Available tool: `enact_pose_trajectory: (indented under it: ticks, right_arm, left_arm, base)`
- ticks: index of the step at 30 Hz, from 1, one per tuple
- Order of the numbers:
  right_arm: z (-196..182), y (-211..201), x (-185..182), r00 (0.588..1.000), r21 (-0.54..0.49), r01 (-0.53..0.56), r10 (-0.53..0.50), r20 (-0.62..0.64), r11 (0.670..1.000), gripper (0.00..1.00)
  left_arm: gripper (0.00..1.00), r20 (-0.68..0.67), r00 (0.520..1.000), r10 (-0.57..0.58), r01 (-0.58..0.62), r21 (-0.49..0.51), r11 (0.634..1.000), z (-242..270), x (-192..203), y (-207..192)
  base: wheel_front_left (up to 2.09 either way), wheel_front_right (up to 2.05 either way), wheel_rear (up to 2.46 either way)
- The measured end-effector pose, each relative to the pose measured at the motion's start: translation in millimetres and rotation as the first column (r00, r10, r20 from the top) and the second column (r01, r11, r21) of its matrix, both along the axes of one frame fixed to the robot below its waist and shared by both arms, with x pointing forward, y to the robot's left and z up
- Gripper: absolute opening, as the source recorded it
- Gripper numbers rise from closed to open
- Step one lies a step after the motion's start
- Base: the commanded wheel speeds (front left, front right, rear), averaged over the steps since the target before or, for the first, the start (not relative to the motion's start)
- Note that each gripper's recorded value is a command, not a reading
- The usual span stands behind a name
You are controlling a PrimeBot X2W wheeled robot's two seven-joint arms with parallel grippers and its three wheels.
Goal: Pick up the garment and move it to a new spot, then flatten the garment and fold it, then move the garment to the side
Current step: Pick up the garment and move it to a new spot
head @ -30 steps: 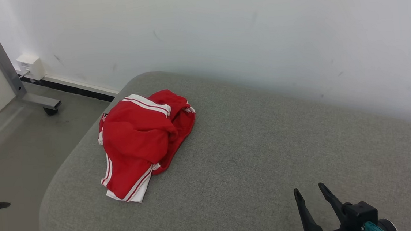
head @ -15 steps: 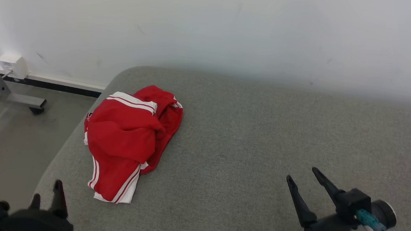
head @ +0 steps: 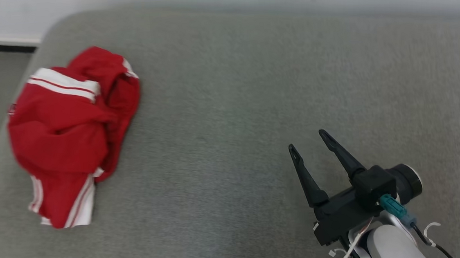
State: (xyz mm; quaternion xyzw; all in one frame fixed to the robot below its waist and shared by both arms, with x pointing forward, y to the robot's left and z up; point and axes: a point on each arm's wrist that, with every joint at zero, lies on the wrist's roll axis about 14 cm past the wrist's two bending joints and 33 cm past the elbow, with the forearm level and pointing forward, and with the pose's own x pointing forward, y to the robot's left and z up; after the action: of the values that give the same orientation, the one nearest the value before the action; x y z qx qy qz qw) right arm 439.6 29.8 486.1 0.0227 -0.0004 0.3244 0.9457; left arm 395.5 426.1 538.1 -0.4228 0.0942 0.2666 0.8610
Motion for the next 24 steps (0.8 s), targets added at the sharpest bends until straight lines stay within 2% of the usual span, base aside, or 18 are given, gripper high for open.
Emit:
enact_pose_trajectory:
  ticks: [7, 13, 17, 18, 19, 24]
  right_arm:
    - [-45, -27, 19, 0.993, -0.011, 0.071, -0.072, -0.090, 0.997, 1.00]
    - [-78, -51, 25, 0.978, -0.033, 0.129, -0.133, -0.160, 0.991, 1.00]
    - [-87, -64, 26, 0.969, -0.043, 0.162, -0.167, -0.180, 0.986, 1.00]
    - [-89, -67, 26, 0.968, -0.045, 0.168, -0.174, -0.183, 0.985, 1.00]
    - [-90, -69, 25, 0.966, -0.047, 0.174, -0.180, -0.187, 0.984, 1.00]
    - [-89, -74, 21, 0.962, -0.042, 0.187, -0.191, -0.194, 0.981, 1.00]
  left_arm:
    - [1.00, -0.193, 0.978, -0.075, 0.073, -0.018, 0.997, -47, 48, -19]
    - [1.00, -0.398, 0.909, -0.122, 0.147, 0.033, 0.989, -104, 66, -36]
    - [1.00, -0.455, 0.880, -0.136, 0.183, 0.061, 0.981, -125, 74, -43]
    - [0.28, -0.467, 0.873, -0.139, 0.194, 0.072, 0.978, -129, 76, -44]
    - [0.00, -0.472, 0.869, -0.146, 0.205, 0.075, 0.976, -131, 77, -45]
    - [0.00, -0.457, 0.872, -0.176, 0.249, 0.103, 0.963, -124, 79, -44]
  base:
    - [0.00, 0.00, 0.00]
    - [0.00, 0.00, 0.00]
    - [0.00, 0.00, 0.00]
    - [0.00, 0.00, 0.00]
    - [0.00, 0.00, 0.00]
    - [0.00, 0.00, 0.00]
